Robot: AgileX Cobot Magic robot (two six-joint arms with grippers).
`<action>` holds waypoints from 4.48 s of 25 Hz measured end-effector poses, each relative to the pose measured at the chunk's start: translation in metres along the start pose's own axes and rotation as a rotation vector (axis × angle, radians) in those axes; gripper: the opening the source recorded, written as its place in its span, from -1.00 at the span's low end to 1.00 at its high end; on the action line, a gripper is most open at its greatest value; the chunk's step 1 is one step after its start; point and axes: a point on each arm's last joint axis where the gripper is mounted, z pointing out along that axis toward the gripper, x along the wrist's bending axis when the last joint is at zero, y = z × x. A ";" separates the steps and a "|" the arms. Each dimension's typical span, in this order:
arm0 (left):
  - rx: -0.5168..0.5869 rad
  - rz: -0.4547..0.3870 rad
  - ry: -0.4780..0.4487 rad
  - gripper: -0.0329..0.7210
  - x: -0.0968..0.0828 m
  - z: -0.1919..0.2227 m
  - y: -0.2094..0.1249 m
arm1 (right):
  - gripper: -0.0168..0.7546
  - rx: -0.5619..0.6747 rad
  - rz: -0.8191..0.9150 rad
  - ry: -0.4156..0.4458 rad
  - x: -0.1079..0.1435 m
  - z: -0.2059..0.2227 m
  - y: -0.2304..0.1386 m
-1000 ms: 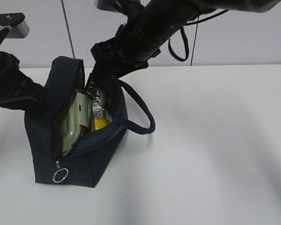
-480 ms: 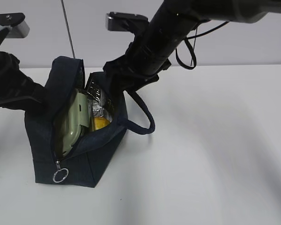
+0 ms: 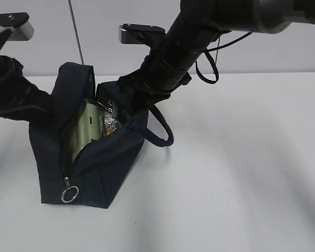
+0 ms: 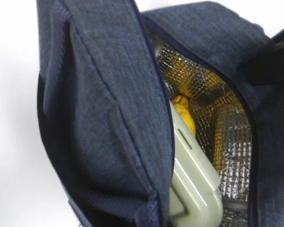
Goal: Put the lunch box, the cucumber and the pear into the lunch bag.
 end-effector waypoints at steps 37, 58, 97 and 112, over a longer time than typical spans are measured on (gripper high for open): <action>0.000 0.106 -0.107 0.01 -0.030 0.034 0.061 | 0.42 -0.208 0.158 -0.057 -0.042 -0.079 -0.065; -0.428 0.263 -0.068 0.02 -0.045 -0.034 0.000 | 0.30 -0.593 -0.214 -0.075 0.066 -0.126 -0.139; -0.459 0.240 -0.083 -0.03 -0.047 -0.039 -0.009 | -0.01 -0.613 -0.111 -0.233 0.101 0.096 -0.190; -0.460 0.237 -0.085 -0.05 -0.047 -0.039 -0.009 | 0.13 -0.585 -0.118 -0.243 0.092 0.099 -0.183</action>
